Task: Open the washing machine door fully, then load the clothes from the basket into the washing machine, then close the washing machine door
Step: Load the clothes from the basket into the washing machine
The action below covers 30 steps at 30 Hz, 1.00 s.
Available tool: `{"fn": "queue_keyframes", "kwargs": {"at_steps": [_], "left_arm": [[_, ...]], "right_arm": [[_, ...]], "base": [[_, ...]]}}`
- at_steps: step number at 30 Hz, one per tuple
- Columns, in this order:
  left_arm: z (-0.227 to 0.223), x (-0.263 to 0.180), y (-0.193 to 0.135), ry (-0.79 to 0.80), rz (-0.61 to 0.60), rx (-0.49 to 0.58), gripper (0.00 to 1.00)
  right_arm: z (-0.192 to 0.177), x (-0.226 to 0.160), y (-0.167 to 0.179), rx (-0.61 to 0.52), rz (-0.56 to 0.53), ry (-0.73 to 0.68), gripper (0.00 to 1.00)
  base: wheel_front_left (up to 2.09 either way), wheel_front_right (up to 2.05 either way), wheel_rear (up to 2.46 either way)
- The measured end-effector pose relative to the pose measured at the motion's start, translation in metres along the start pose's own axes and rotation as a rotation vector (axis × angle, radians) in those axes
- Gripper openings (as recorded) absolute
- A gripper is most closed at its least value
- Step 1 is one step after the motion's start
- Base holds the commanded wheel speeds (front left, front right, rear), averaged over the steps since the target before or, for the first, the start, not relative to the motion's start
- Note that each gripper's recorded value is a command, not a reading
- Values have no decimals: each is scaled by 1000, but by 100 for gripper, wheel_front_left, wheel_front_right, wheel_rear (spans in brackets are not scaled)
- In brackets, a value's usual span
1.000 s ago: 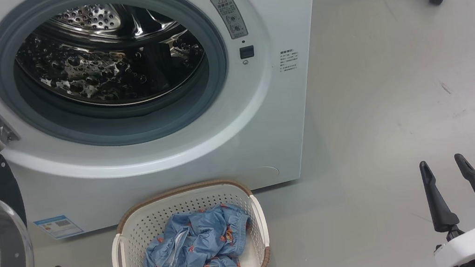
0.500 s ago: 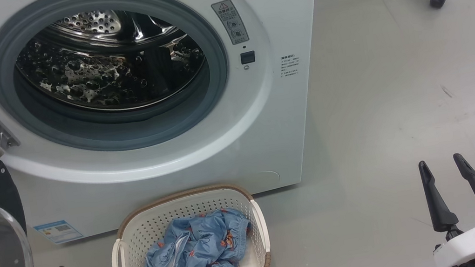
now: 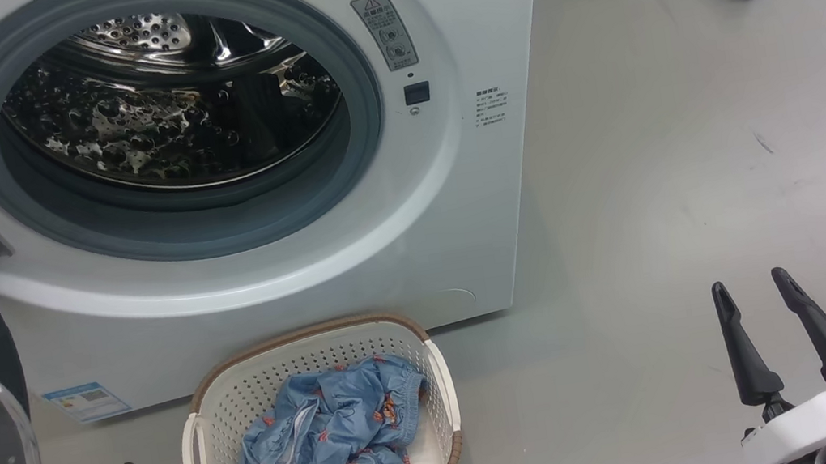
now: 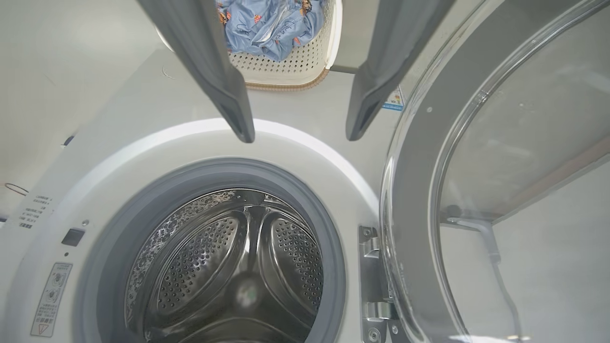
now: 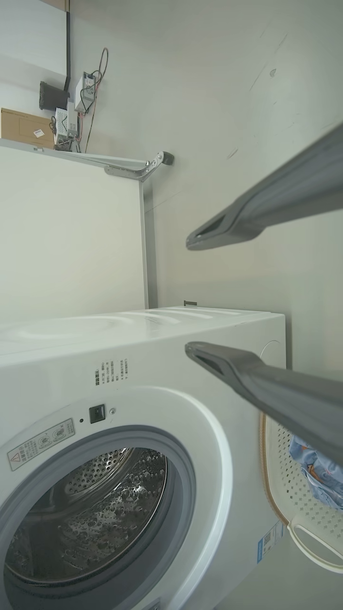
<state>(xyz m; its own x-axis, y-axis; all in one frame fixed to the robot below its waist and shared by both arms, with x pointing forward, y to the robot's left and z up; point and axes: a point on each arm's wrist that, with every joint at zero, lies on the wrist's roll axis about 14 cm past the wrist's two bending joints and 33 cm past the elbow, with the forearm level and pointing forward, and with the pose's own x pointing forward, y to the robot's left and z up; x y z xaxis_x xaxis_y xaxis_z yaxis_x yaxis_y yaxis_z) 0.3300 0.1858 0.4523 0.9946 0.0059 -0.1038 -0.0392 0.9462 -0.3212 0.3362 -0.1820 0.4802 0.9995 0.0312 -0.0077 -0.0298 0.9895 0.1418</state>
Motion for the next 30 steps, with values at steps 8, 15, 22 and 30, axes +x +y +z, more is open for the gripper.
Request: {"fn": "queue_keyframes", "kwargs": {"at_steps": [8,15,22,30], "left_arm": [[-33,15,-18,129,-61,17,100],[-64,35,-23,261,-72,-10,100],[-115,52,-33,468,-99,-58,100],[-168,69,-36,698,-166,1,100]], "right_arm": [[-9,8,0,2,-3,29,100],[-16,20,-4,1,-16,49,100],[-24,34,-13,-9,-41,70,100],[-38,51,-20,-18,-54,104,100]], "base": [[0,0,0],[0,0,0],[0,0,0],[0,0,0]]}}
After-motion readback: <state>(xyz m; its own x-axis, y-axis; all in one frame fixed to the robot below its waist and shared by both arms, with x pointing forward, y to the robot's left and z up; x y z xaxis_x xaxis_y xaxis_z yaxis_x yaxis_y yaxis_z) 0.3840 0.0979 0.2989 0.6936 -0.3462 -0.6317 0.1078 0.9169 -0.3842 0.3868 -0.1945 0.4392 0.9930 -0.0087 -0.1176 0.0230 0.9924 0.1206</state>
